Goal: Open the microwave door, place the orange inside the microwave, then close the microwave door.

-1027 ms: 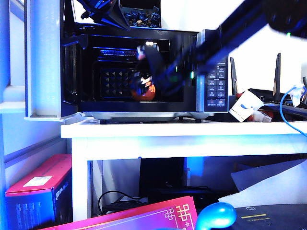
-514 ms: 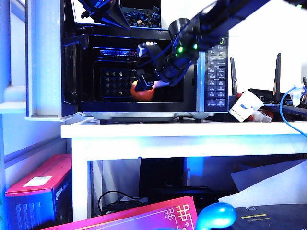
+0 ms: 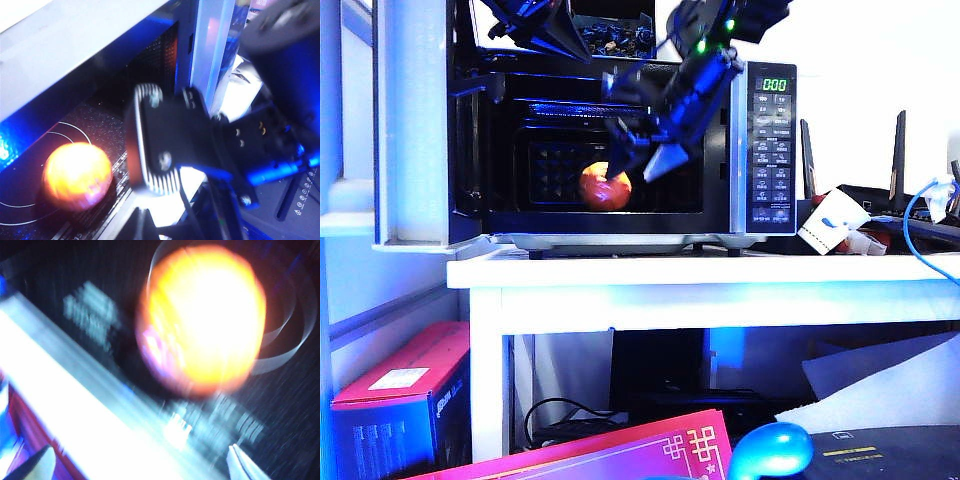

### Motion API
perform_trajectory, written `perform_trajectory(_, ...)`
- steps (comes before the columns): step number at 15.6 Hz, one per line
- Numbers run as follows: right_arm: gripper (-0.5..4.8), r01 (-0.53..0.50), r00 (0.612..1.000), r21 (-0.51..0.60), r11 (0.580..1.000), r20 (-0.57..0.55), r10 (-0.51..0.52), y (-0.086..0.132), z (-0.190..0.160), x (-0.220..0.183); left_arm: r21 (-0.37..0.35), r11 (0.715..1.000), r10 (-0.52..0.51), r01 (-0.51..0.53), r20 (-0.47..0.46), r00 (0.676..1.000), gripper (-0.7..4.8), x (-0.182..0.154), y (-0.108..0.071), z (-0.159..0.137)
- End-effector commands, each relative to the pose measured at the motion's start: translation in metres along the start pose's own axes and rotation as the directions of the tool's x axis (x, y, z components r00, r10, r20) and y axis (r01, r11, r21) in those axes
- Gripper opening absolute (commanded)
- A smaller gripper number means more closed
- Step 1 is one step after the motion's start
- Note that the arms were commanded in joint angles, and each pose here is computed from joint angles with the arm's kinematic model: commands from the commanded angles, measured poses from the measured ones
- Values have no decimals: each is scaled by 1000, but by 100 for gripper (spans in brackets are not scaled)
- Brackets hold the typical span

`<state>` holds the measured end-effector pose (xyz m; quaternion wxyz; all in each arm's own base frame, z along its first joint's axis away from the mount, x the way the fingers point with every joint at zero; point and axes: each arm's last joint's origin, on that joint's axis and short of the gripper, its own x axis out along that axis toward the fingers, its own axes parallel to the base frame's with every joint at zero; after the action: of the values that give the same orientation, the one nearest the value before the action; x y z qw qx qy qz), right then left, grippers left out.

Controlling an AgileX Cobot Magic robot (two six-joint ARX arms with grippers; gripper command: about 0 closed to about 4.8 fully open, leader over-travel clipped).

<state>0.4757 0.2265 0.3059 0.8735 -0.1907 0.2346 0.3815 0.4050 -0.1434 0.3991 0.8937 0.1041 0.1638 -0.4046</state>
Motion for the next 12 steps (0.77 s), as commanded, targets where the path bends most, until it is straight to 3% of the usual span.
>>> perform_trajectory(1, 479, 25, 1000, 8, 1000, 4, -25, 1, 8, -12, 9, 1000, -1, 1, 21, 1000, -5, -4, -1, 5)
perform_trajectory(3, 472, 115, 992, 23, 993, -50, -114, 1, 14, -30, 10, 1000, -1, 0, 23, 1000, -5, -4, -1, 6)
perform_trajectory(6, 290, 153, 988, 26, 988, -39, -152, 4, 31, -66, 6, 1000, -3, 3, 15, 1000, -5, -4, -1, 5)
perform_trajectory(9, 263, 226, 973, 16, 974, 41, -227, 7, 53, -109, 23, 1000, 2, -3, 48, 999, -5, -19, -6, 15)
perform_trajectory(10, 175, 266, 962, 16, 964, 57, -266, 8, 58, -121, 20, 1000, 8, -9, 71, 997, -5, -29, -10, 23)
perform_trajectory(11, -13, 307, 949, 18, 952, 75, -307, 8, 64, -133, 2, 1000, 15, -16, 104, 994, -5, -44, -15, 33)
perform_trajectory(12, -1, 341, 935, 22, 940, 92, -341, 9, 68, -144, -8, 1000, 29, -28, 125, 992, -5, -60, -22, 42)
